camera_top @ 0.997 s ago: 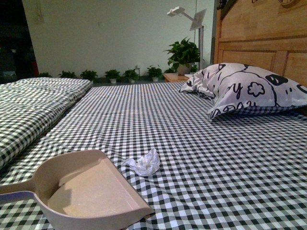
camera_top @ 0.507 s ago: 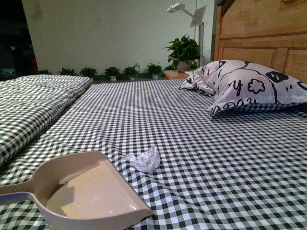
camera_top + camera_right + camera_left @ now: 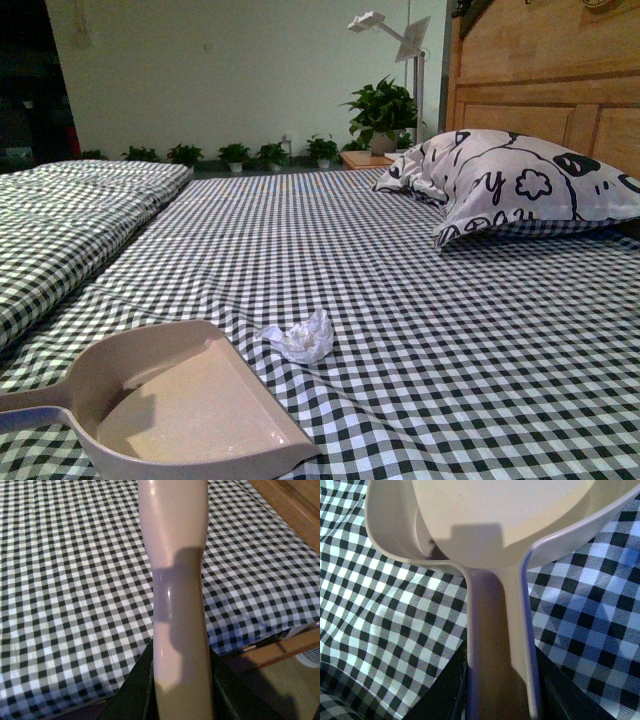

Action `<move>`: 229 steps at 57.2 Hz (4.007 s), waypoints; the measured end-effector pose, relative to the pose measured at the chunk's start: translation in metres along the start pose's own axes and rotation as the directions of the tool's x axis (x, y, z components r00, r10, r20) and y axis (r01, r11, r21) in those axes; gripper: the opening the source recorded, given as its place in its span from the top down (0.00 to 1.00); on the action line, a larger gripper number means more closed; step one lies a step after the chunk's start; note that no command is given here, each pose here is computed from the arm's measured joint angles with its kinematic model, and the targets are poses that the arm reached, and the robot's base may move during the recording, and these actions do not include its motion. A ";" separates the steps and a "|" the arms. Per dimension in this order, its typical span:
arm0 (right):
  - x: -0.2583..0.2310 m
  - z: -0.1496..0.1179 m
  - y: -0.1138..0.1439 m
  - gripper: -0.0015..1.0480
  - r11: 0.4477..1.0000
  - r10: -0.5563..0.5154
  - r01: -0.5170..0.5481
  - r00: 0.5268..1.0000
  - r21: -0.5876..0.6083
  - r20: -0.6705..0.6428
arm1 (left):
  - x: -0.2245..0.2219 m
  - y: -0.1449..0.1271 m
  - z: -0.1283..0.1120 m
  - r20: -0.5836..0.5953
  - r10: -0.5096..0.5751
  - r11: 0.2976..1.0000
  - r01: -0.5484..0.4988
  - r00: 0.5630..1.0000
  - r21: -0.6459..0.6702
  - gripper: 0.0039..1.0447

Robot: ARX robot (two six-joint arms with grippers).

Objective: Clean up trash

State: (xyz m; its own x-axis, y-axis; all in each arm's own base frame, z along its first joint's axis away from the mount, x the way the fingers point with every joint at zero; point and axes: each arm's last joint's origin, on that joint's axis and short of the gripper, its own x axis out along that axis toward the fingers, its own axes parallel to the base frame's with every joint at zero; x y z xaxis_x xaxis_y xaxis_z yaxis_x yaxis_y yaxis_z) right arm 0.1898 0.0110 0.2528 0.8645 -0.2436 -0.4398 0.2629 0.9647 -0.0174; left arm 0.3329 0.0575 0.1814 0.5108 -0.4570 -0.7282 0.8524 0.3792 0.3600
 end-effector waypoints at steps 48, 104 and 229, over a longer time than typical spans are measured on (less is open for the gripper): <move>0.153 -0.001 0.105 0.80 0.949 0.230 -0.252 0.964 -0.191 -0.130 | 0.000 0.000 0.000 0.000 0.000 1.000 0.000 1.000 0.001 0.73; 0.166 -0.031 0.181 0.80 0.846 0.275 -0.354 0.930 -0.398 -0.243 | 0.000 0.000 0.000 0.000 0.000 1.000 0.000 1.000 0.001 0.73; 0.103 0.109 -0.013 0.80 0.997 0.060 -0.047 0.970 -0.059 0.236 | -0.071 0.028 0.061 0.122 0.560 0.802 -0.498 0.820 -0.330 0.73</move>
State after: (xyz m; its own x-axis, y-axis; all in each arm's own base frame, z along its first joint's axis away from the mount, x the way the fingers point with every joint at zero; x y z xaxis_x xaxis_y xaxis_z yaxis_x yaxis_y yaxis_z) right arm 0.3221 -0.0375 0.3053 0.9553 -0.2020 -0.2160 0.1959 0.9794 -0.0496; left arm 0.3278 0.0516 0.2787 0.9093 -0.2604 -0.3247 0.3921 0.7974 0.4587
